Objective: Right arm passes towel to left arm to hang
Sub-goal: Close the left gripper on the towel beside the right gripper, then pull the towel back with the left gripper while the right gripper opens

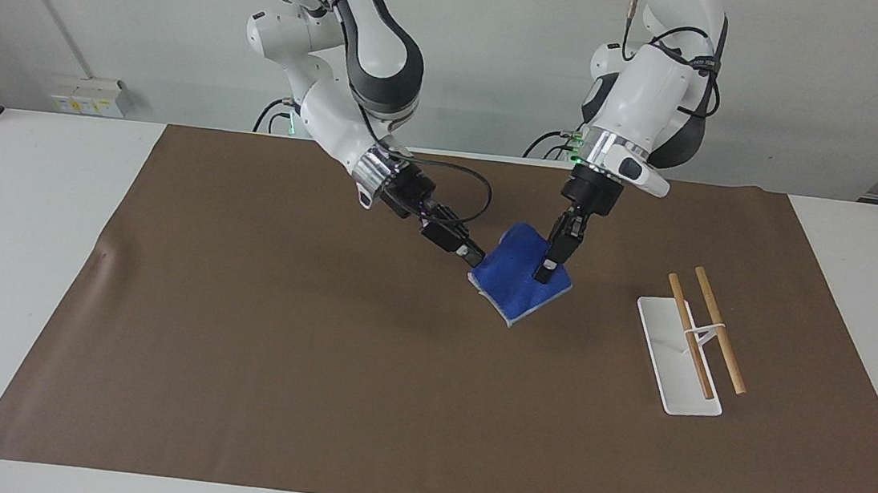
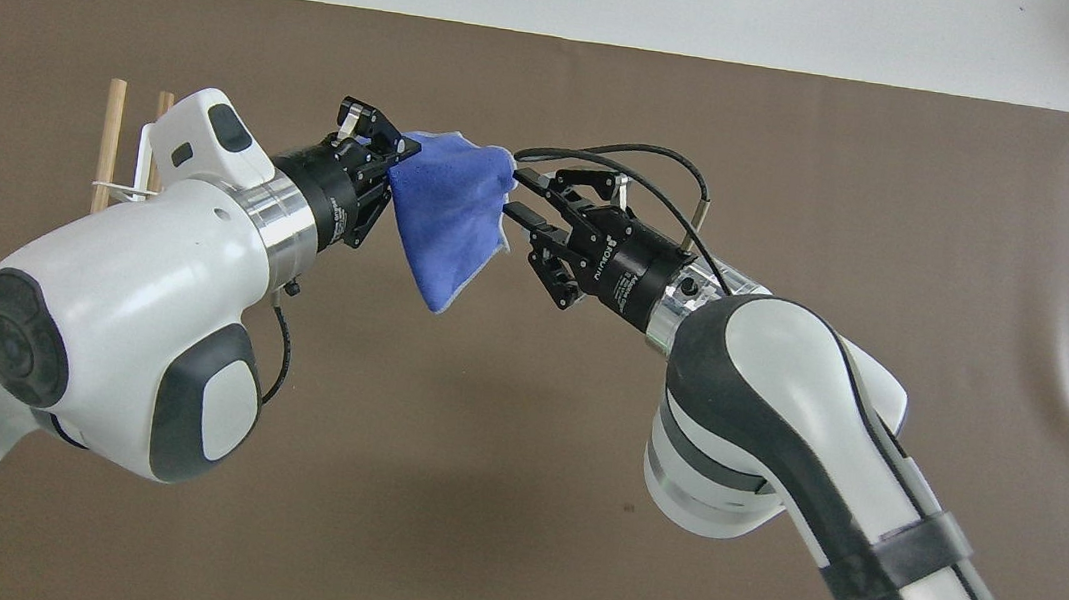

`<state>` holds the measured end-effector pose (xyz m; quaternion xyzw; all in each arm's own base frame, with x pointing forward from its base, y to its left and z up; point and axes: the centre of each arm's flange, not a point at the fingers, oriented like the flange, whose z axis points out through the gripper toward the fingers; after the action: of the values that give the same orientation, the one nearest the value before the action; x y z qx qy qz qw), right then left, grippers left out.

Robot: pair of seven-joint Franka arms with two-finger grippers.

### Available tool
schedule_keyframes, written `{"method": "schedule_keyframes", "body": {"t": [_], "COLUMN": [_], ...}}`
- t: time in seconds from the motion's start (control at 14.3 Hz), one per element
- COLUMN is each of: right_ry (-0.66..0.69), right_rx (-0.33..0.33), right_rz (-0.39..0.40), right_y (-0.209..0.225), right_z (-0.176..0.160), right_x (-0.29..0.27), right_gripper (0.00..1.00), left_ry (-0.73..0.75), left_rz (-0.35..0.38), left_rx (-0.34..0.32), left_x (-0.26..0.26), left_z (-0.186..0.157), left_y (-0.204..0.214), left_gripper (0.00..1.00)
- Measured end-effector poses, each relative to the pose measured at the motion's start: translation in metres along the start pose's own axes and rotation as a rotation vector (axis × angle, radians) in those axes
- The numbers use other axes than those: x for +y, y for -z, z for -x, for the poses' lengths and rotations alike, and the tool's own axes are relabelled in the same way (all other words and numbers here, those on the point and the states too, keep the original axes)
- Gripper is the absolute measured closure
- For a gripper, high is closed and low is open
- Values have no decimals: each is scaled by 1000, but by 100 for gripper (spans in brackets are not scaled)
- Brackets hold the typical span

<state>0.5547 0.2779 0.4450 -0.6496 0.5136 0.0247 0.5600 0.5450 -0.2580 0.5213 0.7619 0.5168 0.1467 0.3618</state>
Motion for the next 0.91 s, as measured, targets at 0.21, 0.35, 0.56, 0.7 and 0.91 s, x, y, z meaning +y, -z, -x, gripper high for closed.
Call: {"method": "schedule_keyframes", "body": {"t": [0.21,0.35,0.56,0.7,0.91], "right_ry": [248,451,677,827,1087], "right_rx": [85,163,236,252,229], "right_rz": [32,101,211,306,528], "right_y": [5,8,21,33,47], "right_z": [-14,-29,-63,-85,-111], "right_x": [-4,-5,-16,-26,-38], "right_gripper": [23,3,0,0,0], "left_ry": [-37,-29,33,74,105], "left_rz": [9,2,-33,-44,-49], "left_rx": [45,91,178,239,306], "left_x": [6,4,-11,-23,-36], "left_z": [-41,-81,-158,-209,-263], "left_y": [2,5,15,28,49], "left_gripper": [98,98,98,98,98]}}
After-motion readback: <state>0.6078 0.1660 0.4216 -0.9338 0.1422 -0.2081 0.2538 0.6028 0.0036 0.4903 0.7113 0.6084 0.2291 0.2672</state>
